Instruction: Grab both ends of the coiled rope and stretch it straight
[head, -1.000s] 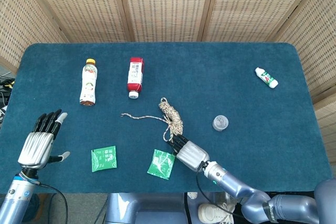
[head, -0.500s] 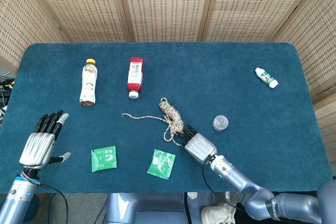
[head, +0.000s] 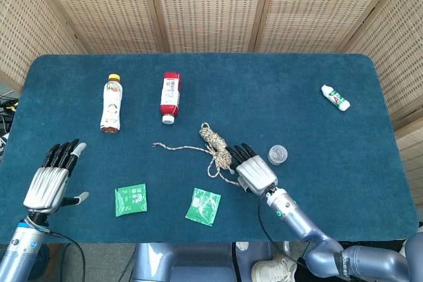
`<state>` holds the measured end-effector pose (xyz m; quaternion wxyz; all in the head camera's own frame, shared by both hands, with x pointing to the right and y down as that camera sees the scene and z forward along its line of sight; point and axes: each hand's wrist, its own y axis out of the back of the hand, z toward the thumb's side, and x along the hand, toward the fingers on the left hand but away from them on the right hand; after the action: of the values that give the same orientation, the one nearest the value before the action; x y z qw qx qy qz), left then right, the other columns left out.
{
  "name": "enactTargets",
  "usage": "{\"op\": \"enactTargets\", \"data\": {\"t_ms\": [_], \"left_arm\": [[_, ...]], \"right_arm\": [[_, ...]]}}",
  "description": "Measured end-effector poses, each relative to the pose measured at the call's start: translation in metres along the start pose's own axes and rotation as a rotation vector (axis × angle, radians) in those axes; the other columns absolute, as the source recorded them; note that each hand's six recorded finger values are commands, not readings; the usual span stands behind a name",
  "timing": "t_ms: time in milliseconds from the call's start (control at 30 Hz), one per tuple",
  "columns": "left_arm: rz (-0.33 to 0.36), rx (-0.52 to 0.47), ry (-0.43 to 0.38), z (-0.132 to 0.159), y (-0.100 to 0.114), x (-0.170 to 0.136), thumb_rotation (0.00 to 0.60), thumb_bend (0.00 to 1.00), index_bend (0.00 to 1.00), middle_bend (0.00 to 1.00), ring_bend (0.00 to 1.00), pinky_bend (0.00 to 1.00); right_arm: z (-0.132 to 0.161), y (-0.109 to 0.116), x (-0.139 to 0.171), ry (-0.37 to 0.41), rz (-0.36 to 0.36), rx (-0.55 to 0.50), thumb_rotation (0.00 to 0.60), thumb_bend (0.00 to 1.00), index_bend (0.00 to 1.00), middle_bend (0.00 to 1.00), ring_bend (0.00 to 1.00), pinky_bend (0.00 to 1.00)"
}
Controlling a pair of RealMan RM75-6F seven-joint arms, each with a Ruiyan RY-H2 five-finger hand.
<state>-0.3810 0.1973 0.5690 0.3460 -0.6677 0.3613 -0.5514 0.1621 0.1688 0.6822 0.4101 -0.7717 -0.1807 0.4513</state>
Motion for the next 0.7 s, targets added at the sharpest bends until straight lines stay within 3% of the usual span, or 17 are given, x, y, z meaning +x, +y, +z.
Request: {"op": "enactTargets", "data": {"t_ms": [100, 333, 700], "left_arm": [[-0.002, 0.001, -0.002, 0.0, 0.0, 0.0, 0.6, 0.0, 0.0, 0.0, 0.0, 0.0], [-0.005, 0.002, 0.001, -0.001, -0.001, 0.001, 0.6, 0.0, 0.0, 0.0, 0.0, 0.0], [-0.006, 0.001, 0.002, -0.001, 0.0, 0.001, 0.6, 0.0, 0.0, 0.0, 0.0, 0.0]], "right_arm": [[0.002, -0.007, -0.004, -0.024, -0.013, -0.057, 0.6, 0.36, 0.49, 0.0, 0.0, 0.0], [0.0, -0.021, -0.008, -0.104, 0.013, -0.148, 0.6, 0.36, 0.5, 0.0, 0.0, 0.0], [0.004, -0.036, -0.009, -0.173, 0.025, -0.153, 0.6, 0.36, 0.5, 0.0, 0.0, 0.0]]}}
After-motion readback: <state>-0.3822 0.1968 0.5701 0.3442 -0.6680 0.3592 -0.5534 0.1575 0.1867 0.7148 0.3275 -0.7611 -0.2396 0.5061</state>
